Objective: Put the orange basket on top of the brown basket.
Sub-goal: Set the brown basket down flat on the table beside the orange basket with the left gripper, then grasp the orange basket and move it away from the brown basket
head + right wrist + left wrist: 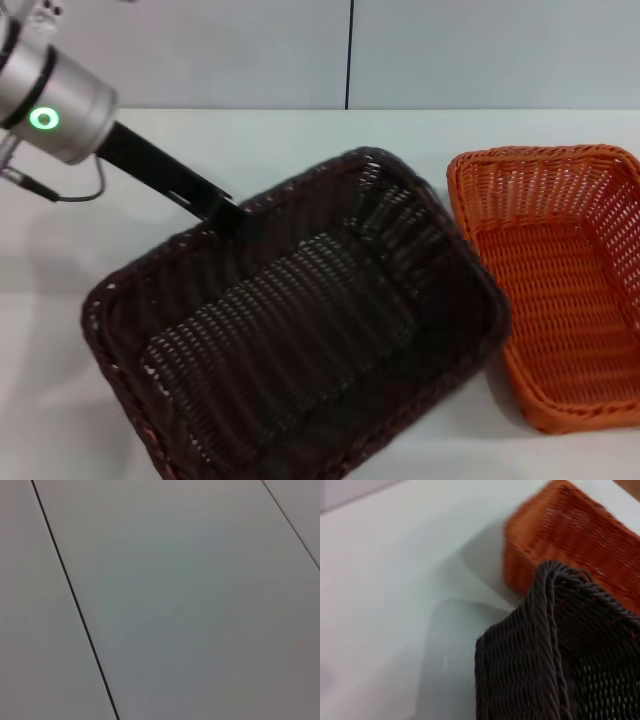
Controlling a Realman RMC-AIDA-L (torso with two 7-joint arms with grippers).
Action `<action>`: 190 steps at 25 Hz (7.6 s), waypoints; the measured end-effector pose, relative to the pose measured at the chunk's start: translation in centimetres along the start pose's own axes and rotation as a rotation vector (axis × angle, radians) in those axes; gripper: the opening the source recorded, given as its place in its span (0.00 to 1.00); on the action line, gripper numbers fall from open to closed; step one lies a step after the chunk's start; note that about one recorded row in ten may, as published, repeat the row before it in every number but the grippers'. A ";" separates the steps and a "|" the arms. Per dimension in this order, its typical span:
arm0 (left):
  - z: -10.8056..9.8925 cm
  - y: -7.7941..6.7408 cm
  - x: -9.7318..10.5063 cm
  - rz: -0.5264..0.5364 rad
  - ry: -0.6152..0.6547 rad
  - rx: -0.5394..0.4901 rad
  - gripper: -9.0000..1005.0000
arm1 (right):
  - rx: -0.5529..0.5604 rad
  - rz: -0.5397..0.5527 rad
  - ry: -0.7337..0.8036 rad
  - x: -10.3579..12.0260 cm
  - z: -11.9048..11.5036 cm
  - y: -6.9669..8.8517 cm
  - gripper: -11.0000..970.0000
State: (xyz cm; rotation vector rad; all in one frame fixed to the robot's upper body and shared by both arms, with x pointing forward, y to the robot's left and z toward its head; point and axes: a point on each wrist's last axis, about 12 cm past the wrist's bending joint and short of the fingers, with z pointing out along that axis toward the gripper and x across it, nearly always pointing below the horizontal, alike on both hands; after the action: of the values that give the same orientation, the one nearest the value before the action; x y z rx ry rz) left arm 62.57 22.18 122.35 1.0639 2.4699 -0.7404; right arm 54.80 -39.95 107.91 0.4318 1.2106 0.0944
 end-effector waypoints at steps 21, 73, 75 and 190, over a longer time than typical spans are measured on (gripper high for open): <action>4.9 -1.9 -3.0 0.210 0.020 0.099 0.25 | -0.013 0.020 0.011 0.5 -0.5 0.4 0.71; -1.8 2.4 3.3 0.031 -1.243 0.022 0.84 | -1.364 -0.642 1.373 -5.2 1.8 7.0 0.71; -1.9 2.4 3.3 0.032 -1.245 0.021 0.84 | -1.384 -0.635 1.379 -5.1 1.3 7.4 0.71; -0.7 4.1 2.8 -0.064 -1.213 -0.019 0.83 | -1.196 -0.668 1.398 -6.3 6.0 4.2 0.24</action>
State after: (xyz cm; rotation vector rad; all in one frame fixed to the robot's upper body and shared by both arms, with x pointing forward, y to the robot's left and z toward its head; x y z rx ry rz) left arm 63.77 26.55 120.16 0.3005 1.4381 -0.9732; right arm 58.75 -39.59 116.77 -1.3196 2.2699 0.5615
